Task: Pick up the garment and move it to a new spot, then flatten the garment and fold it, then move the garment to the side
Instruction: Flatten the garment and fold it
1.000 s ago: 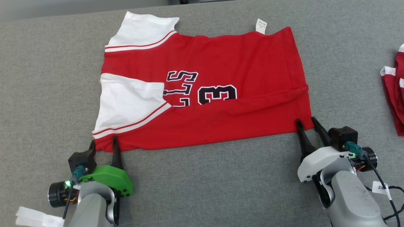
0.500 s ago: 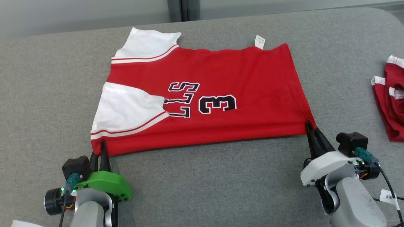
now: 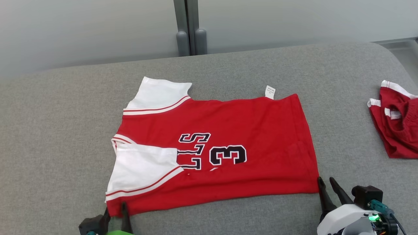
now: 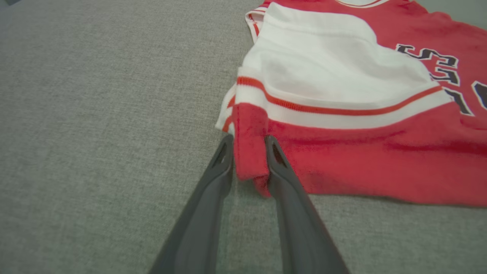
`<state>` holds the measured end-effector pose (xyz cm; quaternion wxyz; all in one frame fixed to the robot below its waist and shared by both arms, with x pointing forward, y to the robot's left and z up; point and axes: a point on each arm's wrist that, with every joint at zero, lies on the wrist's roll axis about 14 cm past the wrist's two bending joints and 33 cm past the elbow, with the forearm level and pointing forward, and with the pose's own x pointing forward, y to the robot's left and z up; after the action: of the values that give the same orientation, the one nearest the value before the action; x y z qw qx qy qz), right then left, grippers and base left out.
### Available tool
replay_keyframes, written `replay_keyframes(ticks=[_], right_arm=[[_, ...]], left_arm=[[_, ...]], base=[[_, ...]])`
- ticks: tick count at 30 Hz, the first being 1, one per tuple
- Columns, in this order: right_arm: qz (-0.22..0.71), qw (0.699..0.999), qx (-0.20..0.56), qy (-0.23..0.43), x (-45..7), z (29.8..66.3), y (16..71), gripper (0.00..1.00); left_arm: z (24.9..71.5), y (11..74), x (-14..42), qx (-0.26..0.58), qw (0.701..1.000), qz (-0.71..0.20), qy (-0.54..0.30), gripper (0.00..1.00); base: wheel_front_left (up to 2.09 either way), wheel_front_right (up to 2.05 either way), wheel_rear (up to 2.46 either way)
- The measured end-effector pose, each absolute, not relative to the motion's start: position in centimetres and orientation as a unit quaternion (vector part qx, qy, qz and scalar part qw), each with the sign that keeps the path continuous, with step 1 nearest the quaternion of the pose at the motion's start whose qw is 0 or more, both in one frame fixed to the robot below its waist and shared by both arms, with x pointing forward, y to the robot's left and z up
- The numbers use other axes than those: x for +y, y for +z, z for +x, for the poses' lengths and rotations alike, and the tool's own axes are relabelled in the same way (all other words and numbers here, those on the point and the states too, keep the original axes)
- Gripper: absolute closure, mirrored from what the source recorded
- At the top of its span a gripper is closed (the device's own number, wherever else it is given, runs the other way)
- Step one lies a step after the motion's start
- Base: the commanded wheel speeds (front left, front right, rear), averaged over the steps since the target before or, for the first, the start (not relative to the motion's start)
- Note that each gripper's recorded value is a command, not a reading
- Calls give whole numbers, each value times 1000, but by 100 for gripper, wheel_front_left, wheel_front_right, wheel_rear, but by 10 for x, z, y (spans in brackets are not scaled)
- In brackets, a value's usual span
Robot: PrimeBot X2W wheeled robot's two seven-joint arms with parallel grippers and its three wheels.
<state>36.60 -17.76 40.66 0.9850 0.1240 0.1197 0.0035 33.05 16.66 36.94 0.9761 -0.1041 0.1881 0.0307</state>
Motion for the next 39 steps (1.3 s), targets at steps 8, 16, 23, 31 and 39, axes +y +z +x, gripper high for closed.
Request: replay_keyframes(ticks=[8, 16, 23, 31, 39], right_arm=[[100, 991, 92, 5, -183, 399, 424, 0], [47, 996, 62, 34, -186, 480, 454, 0], [26, 992, 108, 63, -171, 530, 442, 0], [20, 986, 152, 70, -169, 559, 412, 0], [27, 981, 174, 83, -158, 566, 388, 100]], left_arm=[[366, 397, 157, 140, 985, -99, 13, 0], [446, 434, 142, 77, 994, -49, -53, 0], [496, 433, 135, 75, 994, -24, -81, 0], [517, 405, 126, 105, 990, -19, -96, 0], [522, 390, 125, 120, 987, -16, -102, 0]], base=[[0, 0, 0], [0, 0, 0], [0, 0, 0], [0, 0, 0], [0, 0, 0]])
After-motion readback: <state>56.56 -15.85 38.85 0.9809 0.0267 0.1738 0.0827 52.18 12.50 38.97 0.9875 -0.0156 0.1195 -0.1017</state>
